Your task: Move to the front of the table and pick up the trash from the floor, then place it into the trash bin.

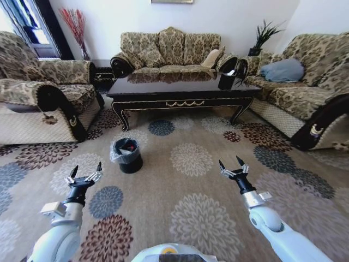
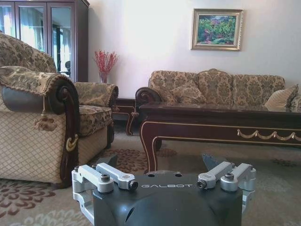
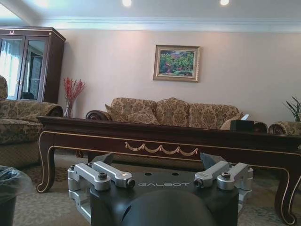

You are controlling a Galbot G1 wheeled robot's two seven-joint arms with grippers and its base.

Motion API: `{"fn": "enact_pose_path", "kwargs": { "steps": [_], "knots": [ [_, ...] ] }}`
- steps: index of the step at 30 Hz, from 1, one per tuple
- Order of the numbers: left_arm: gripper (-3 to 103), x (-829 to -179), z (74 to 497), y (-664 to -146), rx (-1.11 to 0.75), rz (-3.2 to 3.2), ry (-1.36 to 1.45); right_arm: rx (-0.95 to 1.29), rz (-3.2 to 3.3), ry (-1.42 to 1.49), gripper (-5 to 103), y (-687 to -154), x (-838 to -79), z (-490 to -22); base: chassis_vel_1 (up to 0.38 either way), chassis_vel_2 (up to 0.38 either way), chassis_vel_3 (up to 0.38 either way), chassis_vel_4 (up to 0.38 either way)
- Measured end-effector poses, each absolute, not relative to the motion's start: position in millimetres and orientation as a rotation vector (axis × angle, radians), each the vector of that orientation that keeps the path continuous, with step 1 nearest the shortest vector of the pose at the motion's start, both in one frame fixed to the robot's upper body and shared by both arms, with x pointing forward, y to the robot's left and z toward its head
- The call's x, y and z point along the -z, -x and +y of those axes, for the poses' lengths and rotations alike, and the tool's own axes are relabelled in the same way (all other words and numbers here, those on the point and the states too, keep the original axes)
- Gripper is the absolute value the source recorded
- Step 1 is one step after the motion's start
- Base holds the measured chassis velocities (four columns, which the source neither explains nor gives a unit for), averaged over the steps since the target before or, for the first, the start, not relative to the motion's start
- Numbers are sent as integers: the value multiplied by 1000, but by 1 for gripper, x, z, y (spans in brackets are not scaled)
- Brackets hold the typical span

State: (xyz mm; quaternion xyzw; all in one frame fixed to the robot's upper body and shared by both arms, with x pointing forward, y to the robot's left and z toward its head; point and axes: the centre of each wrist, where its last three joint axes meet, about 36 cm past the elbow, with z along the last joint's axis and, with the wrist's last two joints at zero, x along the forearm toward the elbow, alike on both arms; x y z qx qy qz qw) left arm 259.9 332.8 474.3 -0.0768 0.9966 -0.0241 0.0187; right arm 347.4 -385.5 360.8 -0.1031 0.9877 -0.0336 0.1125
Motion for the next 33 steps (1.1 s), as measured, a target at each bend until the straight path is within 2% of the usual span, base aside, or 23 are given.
{"fn": "enact_pose_path", "kwargs": {
  "steps": [33],
  "knots": [
    [100,-468,333,-260,56,3095,232,108,2897,307,100,-340,-351,-390,310,-310,-310,315]
  ]
}}
